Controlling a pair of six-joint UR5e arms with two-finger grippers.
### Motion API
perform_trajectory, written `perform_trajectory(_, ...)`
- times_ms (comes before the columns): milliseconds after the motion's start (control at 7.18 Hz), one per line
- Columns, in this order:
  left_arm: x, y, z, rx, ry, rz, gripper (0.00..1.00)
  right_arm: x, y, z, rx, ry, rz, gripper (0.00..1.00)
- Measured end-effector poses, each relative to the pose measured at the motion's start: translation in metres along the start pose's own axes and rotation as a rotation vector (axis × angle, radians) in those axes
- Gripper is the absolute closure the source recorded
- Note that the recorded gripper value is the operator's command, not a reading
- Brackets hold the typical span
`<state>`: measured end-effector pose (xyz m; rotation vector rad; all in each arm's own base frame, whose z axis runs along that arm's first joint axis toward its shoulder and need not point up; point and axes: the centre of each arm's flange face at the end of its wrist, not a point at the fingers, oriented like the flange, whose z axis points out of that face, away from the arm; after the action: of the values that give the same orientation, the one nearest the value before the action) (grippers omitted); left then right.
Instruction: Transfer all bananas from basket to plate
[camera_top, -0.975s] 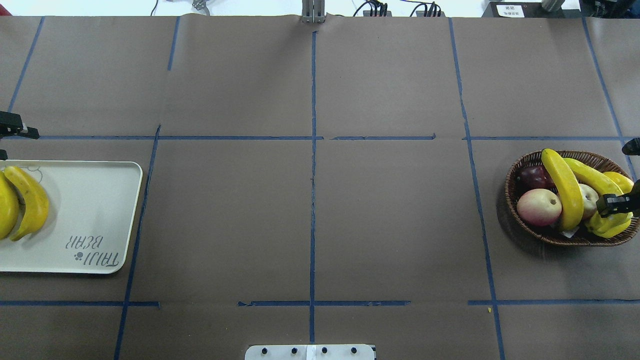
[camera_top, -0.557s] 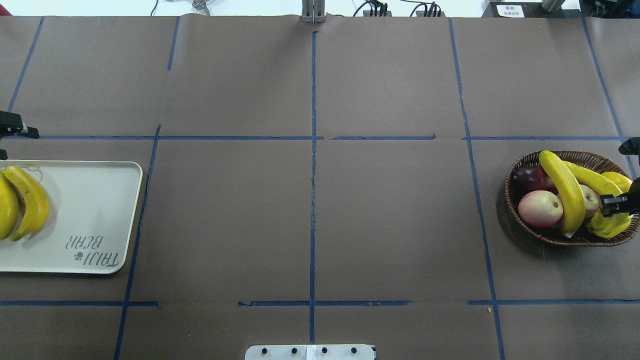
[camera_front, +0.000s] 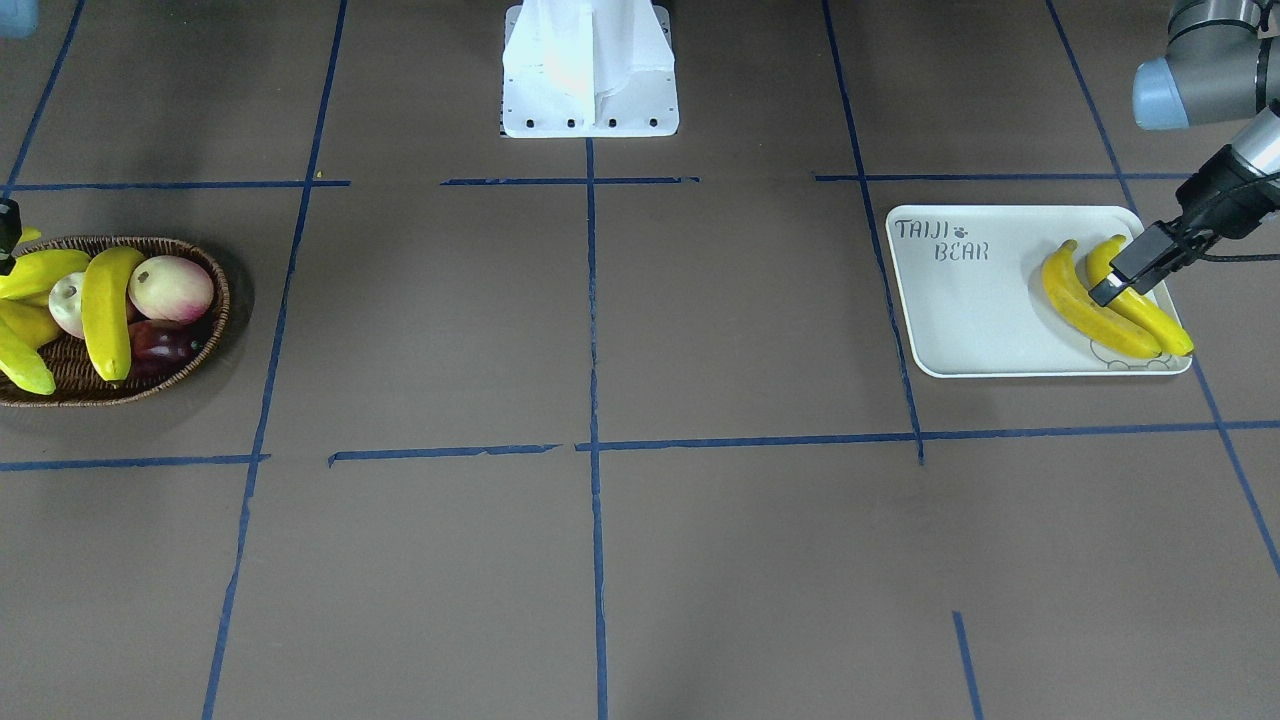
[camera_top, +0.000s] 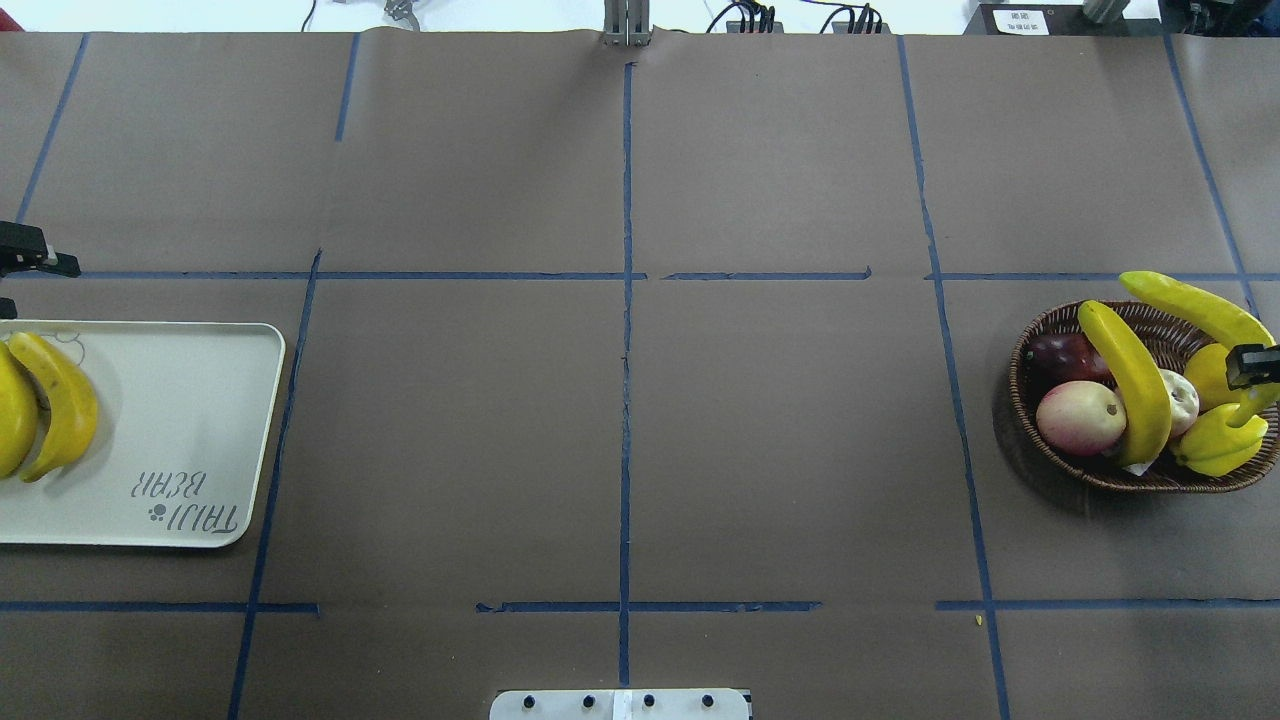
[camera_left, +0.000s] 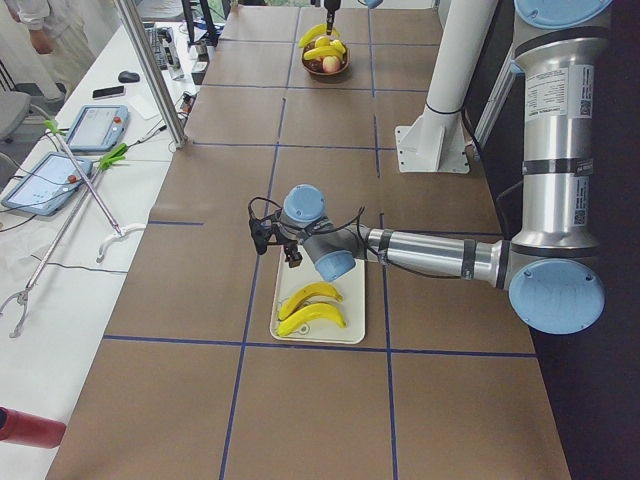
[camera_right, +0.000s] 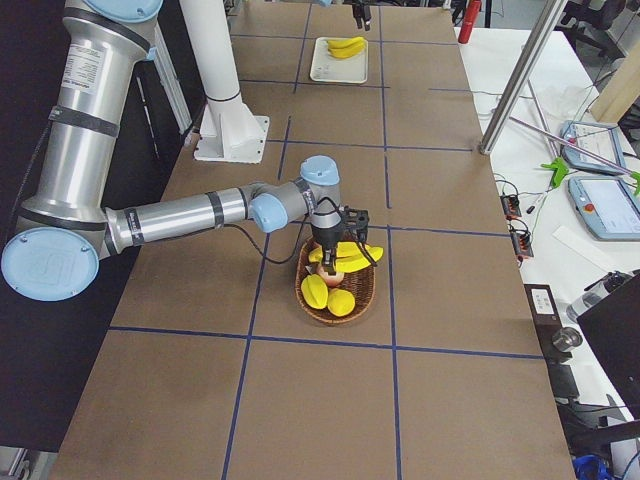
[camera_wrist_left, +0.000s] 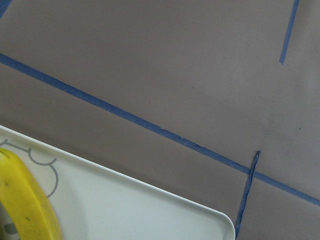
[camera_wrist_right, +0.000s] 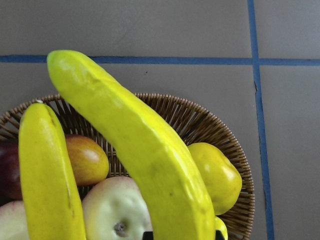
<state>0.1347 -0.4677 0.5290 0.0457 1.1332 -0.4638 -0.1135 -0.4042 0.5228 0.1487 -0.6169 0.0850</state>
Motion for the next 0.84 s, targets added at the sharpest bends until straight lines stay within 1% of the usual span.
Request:
perform_trajectory(139, 0.017, 0.003, 0.008, -0.014, 0.014, -0.004, 0.0, -0.019, -0.017, -0.019, 0.044, -0.043, -0.027, 1.0)
perform_trajectory(278, 0.044, 0.007, 0.017, -0.033, 0.038, -0.019, 0.0, -0.047, -0.035, -0.036, 0.081, -0.098, -0.061, 1.0)
perform_trajectory(418, 0.084, 0.012, 0.027, -0.055, 0.075, -0.051, 0.0, -0.084, -0.05, -0.052, 0.11, -0.158, -0.107, 1.0)
perform_trajectory(557, 0.127, 0.02, 0.034, -0.082, 0.115, -0.094, 0.0, -0.129, -0.059, -0.062, 0.124, -0.211, -0.15, 1.0)
perform_trajectory(696, 0.168, 0.03, 0.04, -0.115, 0.148, -0.148, 0.0, -0.175, -0.061, -0.069, 0.134, -0.257, -0.168, 1.0)
perform_trajectory(835, 0.207, 0.039, 0.046, -0.148, 0.167, -0.212, 0.0, -0.224, -0.057, -0.074, 0.154, -0.289, -0.164, 1.0)
